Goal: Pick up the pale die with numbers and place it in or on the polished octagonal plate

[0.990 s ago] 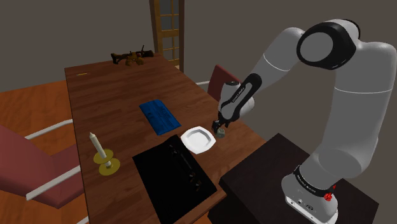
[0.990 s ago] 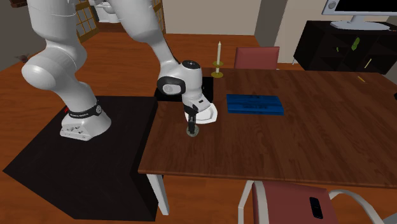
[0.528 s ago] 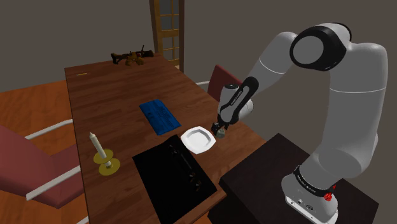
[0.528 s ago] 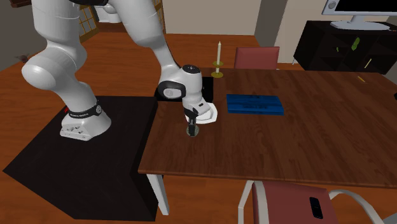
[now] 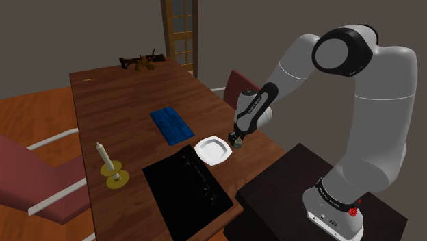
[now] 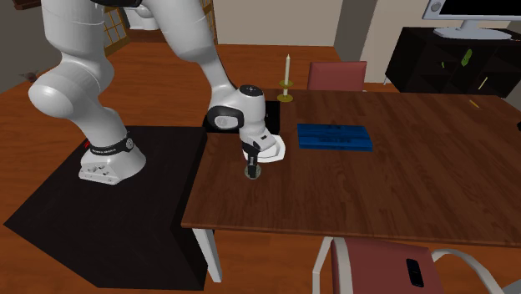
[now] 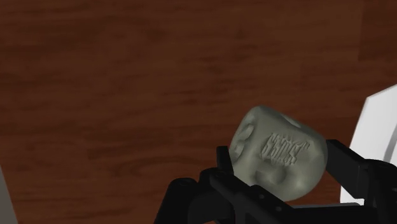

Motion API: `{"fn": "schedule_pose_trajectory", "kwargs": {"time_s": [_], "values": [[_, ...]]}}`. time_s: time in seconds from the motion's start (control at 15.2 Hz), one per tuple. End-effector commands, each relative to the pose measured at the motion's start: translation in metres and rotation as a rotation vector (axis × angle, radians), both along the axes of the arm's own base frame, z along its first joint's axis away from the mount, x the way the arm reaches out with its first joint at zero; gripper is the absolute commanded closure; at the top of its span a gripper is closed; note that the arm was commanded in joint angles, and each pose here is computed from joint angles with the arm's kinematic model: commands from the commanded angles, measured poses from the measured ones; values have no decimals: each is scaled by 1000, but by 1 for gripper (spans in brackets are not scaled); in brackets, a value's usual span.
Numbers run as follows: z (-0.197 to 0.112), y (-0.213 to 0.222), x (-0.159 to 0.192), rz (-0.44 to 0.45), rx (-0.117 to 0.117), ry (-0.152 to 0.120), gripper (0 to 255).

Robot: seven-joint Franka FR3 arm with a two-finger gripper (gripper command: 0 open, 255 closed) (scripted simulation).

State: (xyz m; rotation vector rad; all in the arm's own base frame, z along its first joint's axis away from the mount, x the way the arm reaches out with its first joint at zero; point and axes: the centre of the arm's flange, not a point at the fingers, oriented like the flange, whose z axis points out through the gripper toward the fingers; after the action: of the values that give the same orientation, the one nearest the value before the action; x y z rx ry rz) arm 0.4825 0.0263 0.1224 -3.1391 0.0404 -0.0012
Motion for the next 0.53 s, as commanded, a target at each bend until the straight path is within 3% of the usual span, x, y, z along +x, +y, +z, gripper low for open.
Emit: {"fn": "schedule_pose_trajectory", "kwargs": {"time_s": [0.0,0.46], "values": [[-1,0,0,0,0,2,255],[9,0,-1,0,0,2,255]]}}
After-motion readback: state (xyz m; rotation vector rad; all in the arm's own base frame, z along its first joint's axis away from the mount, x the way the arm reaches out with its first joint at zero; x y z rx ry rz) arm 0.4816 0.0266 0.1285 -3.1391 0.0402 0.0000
